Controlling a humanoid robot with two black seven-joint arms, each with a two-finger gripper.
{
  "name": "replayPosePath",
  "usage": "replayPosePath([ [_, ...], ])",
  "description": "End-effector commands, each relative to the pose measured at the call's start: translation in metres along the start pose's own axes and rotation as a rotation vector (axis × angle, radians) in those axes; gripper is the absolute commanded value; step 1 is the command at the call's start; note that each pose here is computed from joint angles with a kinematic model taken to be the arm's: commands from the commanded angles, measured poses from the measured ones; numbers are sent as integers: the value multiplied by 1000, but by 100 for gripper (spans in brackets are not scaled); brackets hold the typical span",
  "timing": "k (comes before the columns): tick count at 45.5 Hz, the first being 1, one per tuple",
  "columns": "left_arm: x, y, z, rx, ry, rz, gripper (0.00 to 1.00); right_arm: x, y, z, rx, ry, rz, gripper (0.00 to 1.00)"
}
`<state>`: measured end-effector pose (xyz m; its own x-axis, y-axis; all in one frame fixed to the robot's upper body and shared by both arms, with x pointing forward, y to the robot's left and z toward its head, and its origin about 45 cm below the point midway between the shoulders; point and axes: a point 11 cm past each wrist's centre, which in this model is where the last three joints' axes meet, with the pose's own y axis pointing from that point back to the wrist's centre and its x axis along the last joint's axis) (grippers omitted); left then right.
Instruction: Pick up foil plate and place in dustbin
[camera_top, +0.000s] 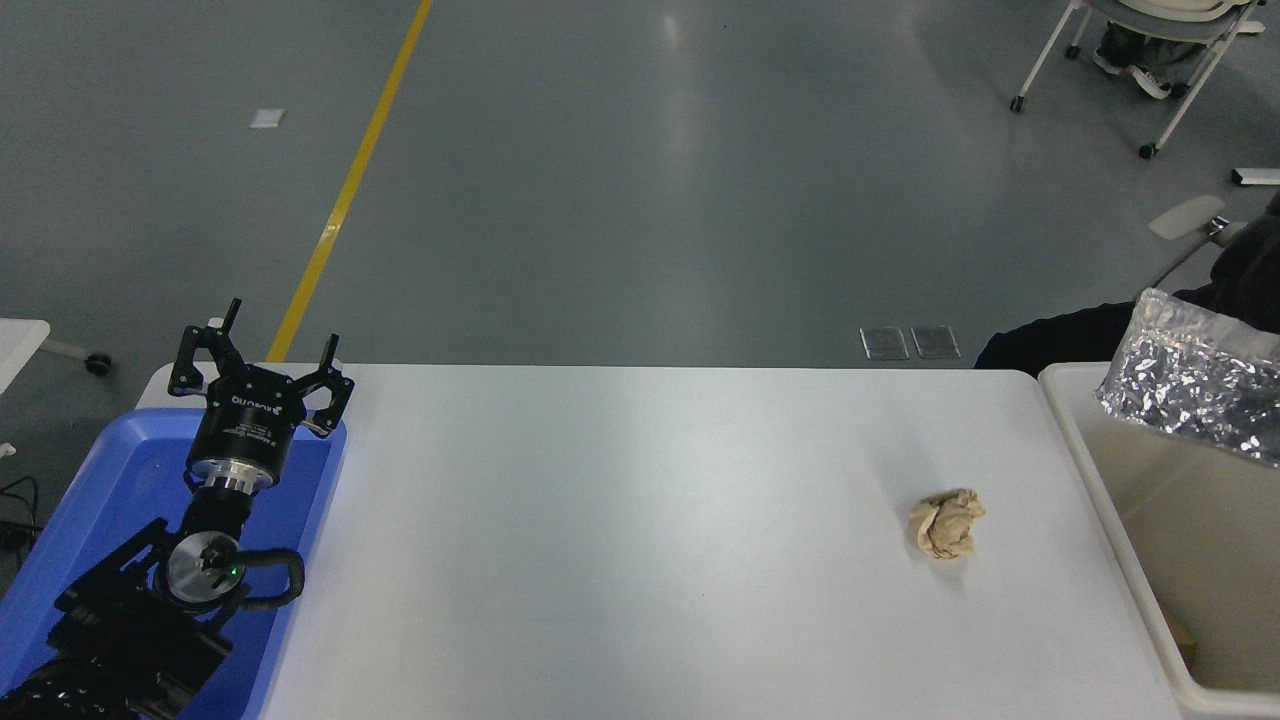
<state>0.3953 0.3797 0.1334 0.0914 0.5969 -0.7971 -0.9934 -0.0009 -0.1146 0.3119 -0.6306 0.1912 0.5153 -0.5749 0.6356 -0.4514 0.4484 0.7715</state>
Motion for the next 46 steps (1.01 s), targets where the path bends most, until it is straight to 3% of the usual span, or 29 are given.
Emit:
replayPosePath([
  [1,0,0,0,0,0,0,100,-53,-30,42,-76,-209,71,0],
  [13,0,0,0,0,-1,1,100,-81,-41,40,-95,-200,83,0],
  [14,0,0,0,0,0,0,100,-81,-41,39,-96,-201,83,5],
  [15,0,0,0,0,-1,1,100,-81,-41,39,-96,-201,83,40],
  [16,0,0,0,0,-1,1,100,-82,-41,39,-96,-202,81,94],
  [17,0,0,0,0,0,0,100,-82,-41,38,-97,-204,80,100],
  [37,-1,-1,0,1,-1,-2,100,-69,-40,12,-40,-205,83,100],
  [42,-1,-1,0,2,-1,-2,100,-33,-26,-36,58,-168,92,100],
  [46,-2,-1,-1,3,-1,-5,100,-1,0,-62,99,-6,79,100],
])
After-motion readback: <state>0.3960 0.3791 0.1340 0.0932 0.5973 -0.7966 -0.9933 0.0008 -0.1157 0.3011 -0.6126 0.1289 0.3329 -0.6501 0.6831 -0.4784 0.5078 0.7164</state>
